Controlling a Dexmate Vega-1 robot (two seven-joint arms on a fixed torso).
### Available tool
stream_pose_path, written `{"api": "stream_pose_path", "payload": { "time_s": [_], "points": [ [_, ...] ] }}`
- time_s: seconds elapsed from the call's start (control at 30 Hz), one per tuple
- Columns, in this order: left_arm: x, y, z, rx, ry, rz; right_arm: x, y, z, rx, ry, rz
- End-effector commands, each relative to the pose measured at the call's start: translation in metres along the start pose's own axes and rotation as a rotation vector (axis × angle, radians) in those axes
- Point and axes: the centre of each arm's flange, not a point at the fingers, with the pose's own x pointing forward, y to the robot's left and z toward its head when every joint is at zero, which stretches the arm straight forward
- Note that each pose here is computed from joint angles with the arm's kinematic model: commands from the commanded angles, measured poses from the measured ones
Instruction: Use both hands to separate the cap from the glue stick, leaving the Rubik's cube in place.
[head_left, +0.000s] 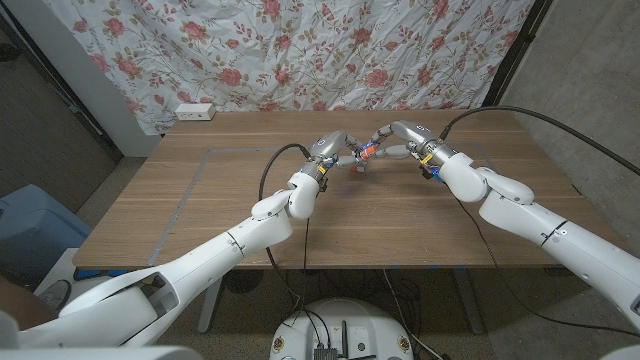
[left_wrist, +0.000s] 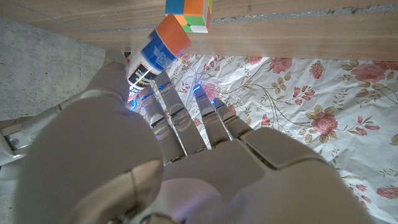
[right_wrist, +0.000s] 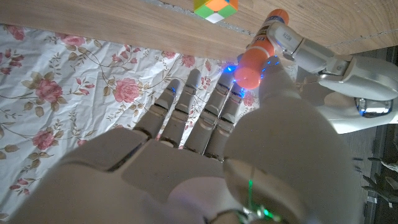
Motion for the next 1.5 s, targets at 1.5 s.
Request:
{"api": "stream_pose_path", "payload": {
  "time_s": [1.5],
  "points": [
    [-0.0079, -0.0004, -0.003, 0.021, -0.006, -0.019, -0.0104, -0.0042, 0.0027, 0.037, -0.017, -0.018]
  ]
}}
